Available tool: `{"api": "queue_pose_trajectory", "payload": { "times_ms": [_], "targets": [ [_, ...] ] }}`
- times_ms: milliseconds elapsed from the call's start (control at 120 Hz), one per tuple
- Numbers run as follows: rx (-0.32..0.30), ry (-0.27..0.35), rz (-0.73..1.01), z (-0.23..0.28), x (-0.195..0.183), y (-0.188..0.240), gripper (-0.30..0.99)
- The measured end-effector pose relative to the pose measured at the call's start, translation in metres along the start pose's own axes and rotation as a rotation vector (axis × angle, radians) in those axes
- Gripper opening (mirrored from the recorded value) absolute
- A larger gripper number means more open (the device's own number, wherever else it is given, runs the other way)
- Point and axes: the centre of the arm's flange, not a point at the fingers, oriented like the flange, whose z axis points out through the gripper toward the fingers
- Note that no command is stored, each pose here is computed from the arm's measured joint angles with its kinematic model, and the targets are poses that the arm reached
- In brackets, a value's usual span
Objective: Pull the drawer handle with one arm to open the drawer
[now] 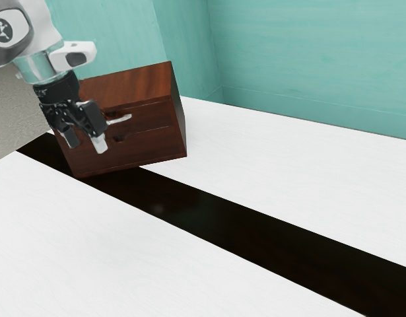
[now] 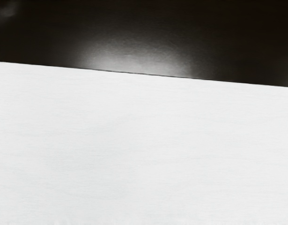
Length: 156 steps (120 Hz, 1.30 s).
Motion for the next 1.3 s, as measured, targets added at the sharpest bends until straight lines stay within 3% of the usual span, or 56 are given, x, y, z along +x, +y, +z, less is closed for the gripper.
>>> {"api": "queue_pose_trajectory", "payload": {
  "times_ms": [250, 400, 608, 817, 925, 1075, 1133, 1225, 1300],
  "targets": [
    [0.014, 0.046, 0.056, 0.003, 0.007, 0.028, 0.67],
    [0.008, 0.047, -0.195, 0.007, 0.007, 0.007, 0.67],
    [-0.041, -0.001, -0.480, 0.036, 0.034, 0.077, 0.67],
    [-0.059, 0.024, -0.705, 0.026, 0.034, 0.126, 0.66],
    [-0.013, 0.087, -0.930, 0.016, 0.032, 0.083, 0.65],
    [0.021, 0.221, -1.426, 0.013, -0.028, -0.073, 0.64],
    [0.040, 0.271, -1.503, 0.022, -0.029, -0.083, 0.64],
    [0.048, 0.349, -1.563, 0.027, -0.015, -0.064, 0.63],
    [0.044, 0.380, -1.635, 0.026, -0.015, -0.068, 0.64]
  ]
}}
